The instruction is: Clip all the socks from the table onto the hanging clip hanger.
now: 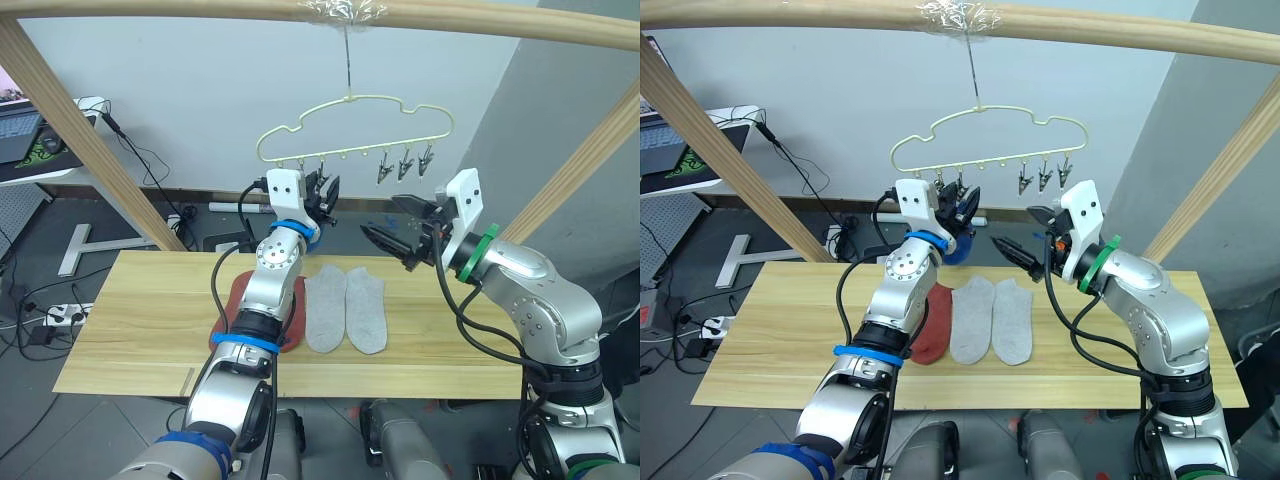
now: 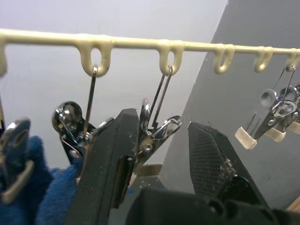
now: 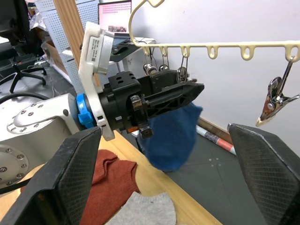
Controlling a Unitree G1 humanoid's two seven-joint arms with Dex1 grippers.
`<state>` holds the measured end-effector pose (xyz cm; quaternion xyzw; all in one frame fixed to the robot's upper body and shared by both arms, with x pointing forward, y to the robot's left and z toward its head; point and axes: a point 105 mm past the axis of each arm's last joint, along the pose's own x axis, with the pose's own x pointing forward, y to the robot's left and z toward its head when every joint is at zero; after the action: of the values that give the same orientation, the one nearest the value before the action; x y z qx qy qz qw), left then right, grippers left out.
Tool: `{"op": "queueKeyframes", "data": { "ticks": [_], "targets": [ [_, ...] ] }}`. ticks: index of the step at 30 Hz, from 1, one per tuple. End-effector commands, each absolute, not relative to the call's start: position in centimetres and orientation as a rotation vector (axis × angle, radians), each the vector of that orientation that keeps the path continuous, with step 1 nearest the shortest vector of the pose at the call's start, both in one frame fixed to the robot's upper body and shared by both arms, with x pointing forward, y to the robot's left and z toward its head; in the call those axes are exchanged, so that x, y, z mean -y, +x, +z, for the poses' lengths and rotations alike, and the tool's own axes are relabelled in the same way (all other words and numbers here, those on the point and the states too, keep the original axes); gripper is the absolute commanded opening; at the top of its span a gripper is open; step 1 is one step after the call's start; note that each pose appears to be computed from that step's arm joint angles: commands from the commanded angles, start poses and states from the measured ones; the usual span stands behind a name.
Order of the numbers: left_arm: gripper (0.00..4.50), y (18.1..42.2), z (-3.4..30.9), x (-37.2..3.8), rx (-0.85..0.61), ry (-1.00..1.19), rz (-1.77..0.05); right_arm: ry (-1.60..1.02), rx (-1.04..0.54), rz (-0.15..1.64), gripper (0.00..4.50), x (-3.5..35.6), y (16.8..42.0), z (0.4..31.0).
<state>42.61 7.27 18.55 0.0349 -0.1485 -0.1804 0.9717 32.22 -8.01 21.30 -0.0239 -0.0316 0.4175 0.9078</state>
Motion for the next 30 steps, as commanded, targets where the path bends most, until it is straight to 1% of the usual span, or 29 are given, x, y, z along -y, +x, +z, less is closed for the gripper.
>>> {"op": "queueKeyframes", "data": {
  "ticks": [1, 7, 30],
  "targets": [
    [1.99, 42.4, 20.1, -6.8, 0.365, 0.093, -0.364, -0.062, 0.141, 0.877, 4.5, 7.93, 31.48, 23.18],
    [1.99, 42.37, 20.53, -6.88, 0.401, 0.164, -0.338, -0.061, 0.144, 0.872, 4.5, 7.86, 31.61, 23.14],
    [1.99, 42.78, 20.93, -6.62, 0.401, 0.163, -0.335, -0.061, 0.147, 0.857, 4.5, 8.11, 31.67, 23.25]
  ]
}}
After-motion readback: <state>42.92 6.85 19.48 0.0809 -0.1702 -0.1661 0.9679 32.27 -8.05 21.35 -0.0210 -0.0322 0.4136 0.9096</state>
